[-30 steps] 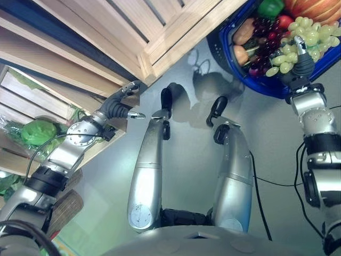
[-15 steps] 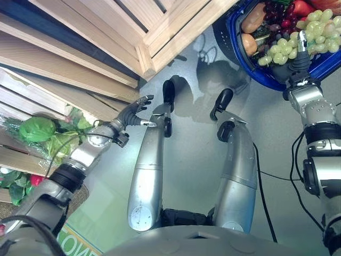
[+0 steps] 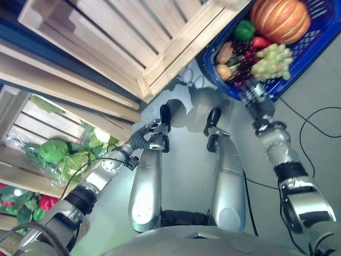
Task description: Pick up fruits and vegetables into the basket
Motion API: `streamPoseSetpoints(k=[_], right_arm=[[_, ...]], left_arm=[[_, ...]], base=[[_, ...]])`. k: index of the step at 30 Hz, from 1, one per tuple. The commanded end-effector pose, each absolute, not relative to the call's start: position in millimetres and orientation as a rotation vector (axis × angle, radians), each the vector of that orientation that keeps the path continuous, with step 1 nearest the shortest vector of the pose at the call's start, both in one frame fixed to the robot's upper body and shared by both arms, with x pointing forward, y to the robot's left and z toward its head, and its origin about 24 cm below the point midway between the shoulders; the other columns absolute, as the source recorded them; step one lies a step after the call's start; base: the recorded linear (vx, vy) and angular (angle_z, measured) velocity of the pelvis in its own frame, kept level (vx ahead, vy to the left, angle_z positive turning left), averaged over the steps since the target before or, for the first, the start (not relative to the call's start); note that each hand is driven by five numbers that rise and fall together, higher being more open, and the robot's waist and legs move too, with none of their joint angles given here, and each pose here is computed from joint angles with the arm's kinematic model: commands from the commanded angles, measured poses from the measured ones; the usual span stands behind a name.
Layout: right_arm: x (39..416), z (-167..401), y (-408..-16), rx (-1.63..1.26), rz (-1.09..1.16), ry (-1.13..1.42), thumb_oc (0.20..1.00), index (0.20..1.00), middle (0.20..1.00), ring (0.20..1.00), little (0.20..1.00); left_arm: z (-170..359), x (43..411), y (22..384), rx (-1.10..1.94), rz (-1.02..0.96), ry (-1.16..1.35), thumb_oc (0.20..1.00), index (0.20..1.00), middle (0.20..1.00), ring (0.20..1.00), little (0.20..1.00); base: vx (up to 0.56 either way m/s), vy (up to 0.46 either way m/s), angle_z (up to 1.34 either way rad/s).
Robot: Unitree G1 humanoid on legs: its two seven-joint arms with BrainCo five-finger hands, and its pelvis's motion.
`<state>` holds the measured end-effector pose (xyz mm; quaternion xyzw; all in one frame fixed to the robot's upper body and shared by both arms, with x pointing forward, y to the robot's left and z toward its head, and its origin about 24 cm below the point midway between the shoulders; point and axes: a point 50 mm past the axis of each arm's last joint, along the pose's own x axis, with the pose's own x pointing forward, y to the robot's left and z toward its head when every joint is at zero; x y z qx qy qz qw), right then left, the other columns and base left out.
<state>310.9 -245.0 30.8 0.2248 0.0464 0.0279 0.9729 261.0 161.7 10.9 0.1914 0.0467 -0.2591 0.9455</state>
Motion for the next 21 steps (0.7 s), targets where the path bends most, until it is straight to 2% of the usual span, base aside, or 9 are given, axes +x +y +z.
streamPoseSetpoints(k=[1,4,9,13,21], right_arm=[[297,15,-244,0.358,0.06,0.146,1.0,1.0,1.0,1.0,1.0],[268,-21,-231,0.364,0.08,0.245,1.0,1.0,1.0,1.0,1.0],[247,-38,-215,0.322,0.117,0.282,1.0,1.0,1.0,1.0,1.0],[220,-66,-207,0.205,0.148,0.432,1.0,1.0,1.0,1.0,1.0],[174,-119,-193,0.049,0.227,0.776,1.0,1.0,1.0,1.0,1.0]], left_arm=[[-7,236,156,0.328,-0.58,0.129,1.0,1.0,1.0,1.0,1.0],[-22,225,164,0.294,-0.563,0.197,1.0,1.0,1.0,1.0,1.0],[-34,215,168,0.27,-0.546,0.24,1.0,1.0,1.0,1.0,1.0],[-55,201,171,0.225,-0.497,0.325,1.0,1.0,1.0,1.0,1.0],[-114,170,188,-0.009,-0.327,0.712,1.0,1.0,1.0,1.0,1.0]], base=[[-0.01,0.106,-0.11],[0.02,0.116,-0.05],[0.02,0.086,-0.11],[0.1,0.076,-0.03],[0.09,0.061,-0.02]])
